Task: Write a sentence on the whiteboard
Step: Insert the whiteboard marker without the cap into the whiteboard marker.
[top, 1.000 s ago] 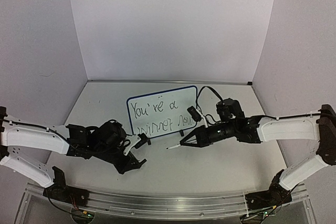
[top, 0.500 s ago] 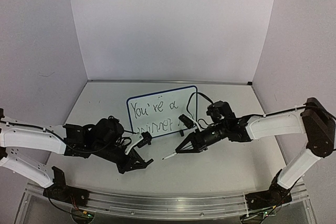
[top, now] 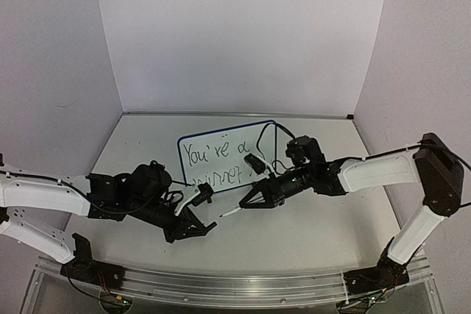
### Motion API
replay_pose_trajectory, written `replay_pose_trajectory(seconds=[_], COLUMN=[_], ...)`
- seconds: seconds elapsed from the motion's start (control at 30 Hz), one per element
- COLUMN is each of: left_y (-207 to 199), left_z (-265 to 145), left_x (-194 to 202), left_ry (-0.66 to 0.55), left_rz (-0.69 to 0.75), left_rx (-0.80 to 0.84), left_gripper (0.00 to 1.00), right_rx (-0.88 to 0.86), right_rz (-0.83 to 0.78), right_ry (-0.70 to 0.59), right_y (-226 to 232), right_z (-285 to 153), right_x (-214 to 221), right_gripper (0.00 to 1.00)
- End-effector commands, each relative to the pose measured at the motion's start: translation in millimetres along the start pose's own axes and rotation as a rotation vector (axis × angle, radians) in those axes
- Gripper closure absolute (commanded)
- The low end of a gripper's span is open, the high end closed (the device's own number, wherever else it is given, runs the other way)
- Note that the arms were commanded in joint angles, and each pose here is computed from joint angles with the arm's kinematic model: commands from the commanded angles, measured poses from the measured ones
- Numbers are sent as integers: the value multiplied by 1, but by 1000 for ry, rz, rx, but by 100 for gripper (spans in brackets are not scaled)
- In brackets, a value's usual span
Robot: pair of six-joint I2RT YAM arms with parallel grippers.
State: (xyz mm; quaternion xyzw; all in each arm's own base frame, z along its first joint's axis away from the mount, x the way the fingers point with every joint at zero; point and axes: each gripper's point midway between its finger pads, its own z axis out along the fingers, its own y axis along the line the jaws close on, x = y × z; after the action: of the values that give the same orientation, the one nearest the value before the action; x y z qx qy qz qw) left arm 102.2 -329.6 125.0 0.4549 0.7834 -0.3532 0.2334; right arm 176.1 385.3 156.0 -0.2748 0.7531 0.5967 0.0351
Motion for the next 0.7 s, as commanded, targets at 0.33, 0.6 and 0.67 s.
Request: replay_pose_trajectory(seconds=[0.33, 0.6, 0.67], left_y=[-7, -6, -6], left_z=[-2, -2, -2], left_x=[-11, -11, -11], left_ry=[-39, -38, -38], left_rz=[32, 32, 32], left_rx=[23, 21, 22], left_gripper=[100, 100, 100], right_rx=[-54, -60, -63], right_rz=[-43, -44, -45], right_ry=[19, 31, 34], right_y=[11, 12, 12], right_z=[11, 16, 17], right_x=[-7, -6, -5], right_gripper=[100, 100, 100])
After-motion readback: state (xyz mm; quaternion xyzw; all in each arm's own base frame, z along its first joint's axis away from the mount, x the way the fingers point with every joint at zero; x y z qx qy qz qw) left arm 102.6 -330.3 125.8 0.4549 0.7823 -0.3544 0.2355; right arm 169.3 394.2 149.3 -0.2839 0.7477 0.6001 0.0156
